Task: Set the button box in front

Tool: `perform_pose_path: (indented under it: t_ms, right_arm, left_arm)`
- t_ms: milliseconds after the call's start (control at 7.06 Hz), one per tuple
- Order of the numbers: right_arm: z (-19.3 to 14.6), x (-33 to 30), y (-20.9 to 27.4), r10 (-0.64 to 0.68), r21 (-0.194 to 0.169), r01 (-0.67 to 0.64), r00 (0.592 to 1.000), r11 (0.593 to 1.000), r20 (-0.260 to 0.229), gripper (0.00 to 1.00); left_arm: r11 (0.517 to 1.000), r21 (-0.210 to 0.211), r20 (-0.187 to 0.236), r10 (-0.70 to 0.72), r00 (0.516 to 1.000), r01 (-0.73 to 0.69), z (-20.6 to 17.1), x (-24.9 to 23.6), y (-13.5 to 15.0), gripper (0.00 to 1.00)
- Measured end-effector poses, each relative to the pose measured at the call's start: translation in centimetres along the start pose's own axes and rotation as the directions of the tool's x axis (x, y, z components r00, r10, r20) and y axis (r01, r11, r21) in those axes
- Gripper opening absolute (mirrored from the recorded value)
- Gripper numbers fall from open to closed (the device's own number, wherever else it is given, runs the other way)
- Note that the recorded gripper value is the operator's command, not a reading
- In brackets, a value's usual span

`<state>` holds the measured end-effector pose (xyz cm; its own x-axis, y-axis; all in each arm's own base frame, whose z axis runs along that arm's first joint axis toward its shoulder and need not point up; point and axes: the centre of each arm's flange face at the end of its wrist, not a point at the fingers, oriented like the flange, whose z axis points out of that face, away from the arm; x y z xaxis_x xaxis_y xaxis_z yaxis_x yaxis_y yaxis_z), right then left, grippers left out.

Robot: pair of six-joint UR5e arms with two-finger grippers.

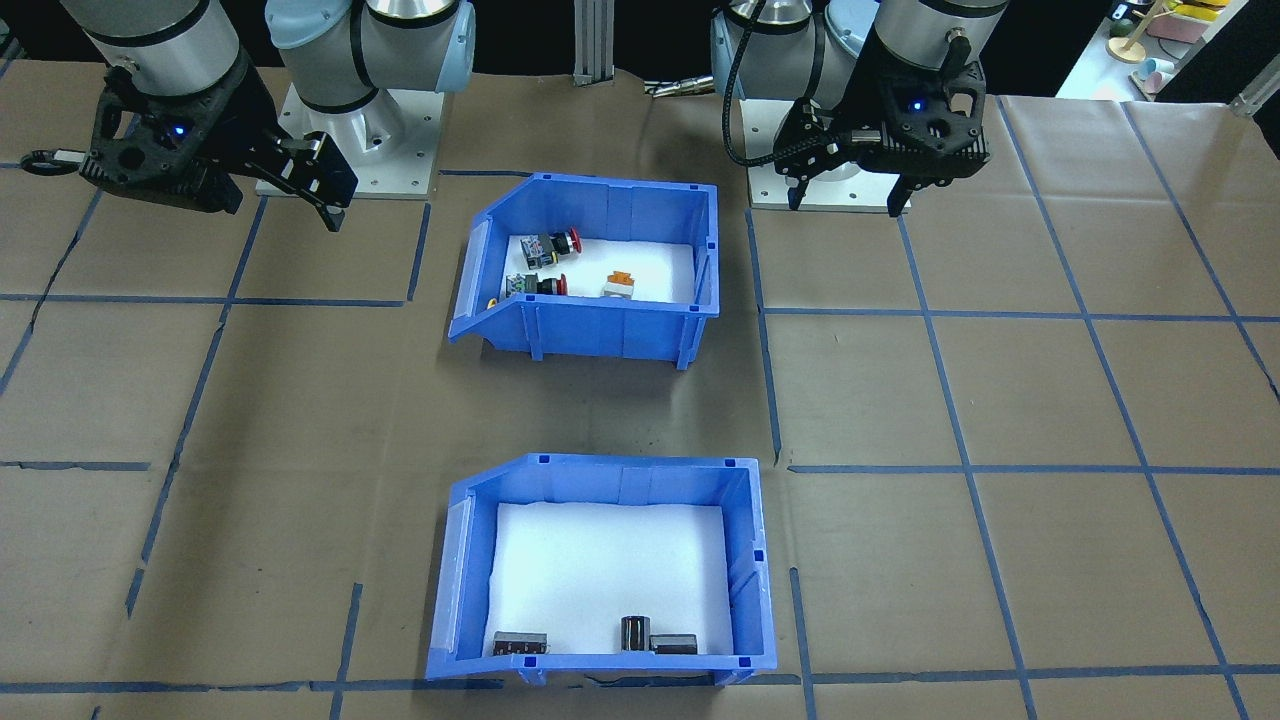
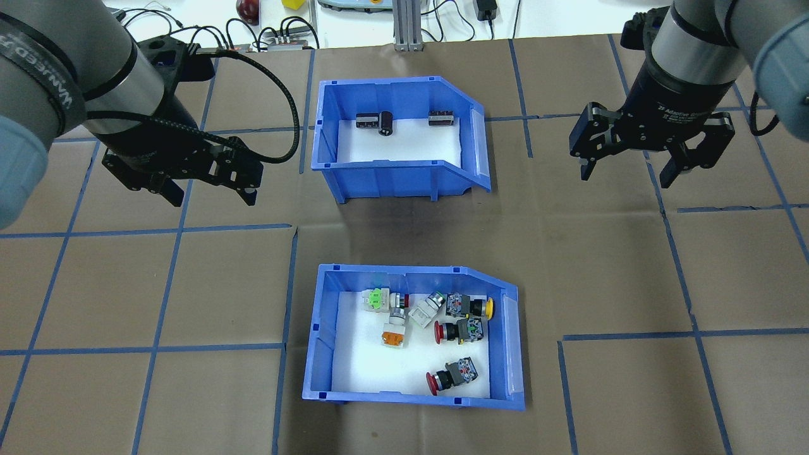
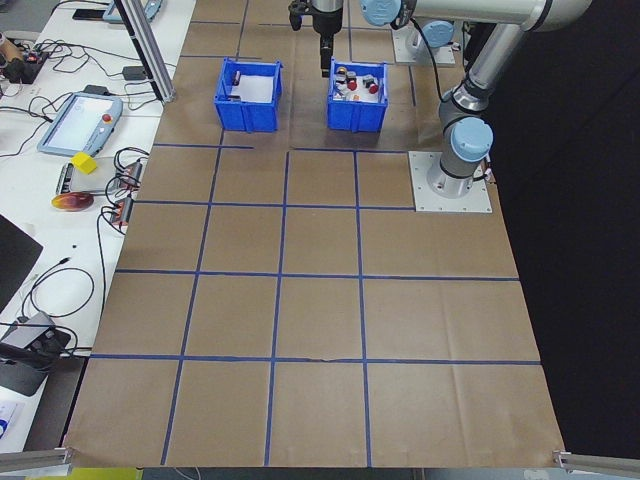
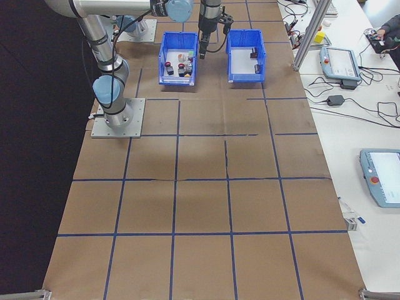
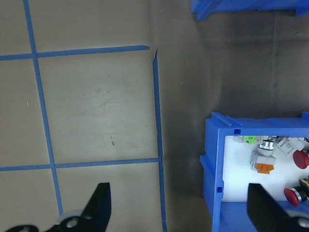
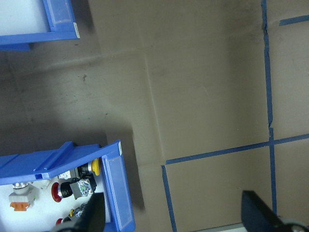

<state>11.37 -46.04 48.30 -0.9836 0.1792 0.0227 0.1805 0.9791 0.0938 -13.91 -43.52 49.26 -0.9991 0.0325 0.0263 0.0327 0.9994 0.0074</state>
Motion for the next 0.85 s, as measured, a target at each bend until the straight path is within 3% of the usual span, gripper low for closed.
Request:
perform_pose_path:
  t_ms: [425,850]
  right_arm:
    - [0.1,-0.1,-0.1,-0.025,-0.001,0.025,1.0,1.0,0.001,1.0]
    - [0.5,-0.5,-2.2,-0.22,0.005,0.22,0.975,0.975,0.002,1.0]
  left_arm:
    - [0.998,0.016,0.001,-0.064,0.998,0.064,1.0,-0.1,-0.8,0.99]
    - [0.922,-0.005,0.007,-0.387,0.922,0.387,1.8,0.0,0.2,0.99]
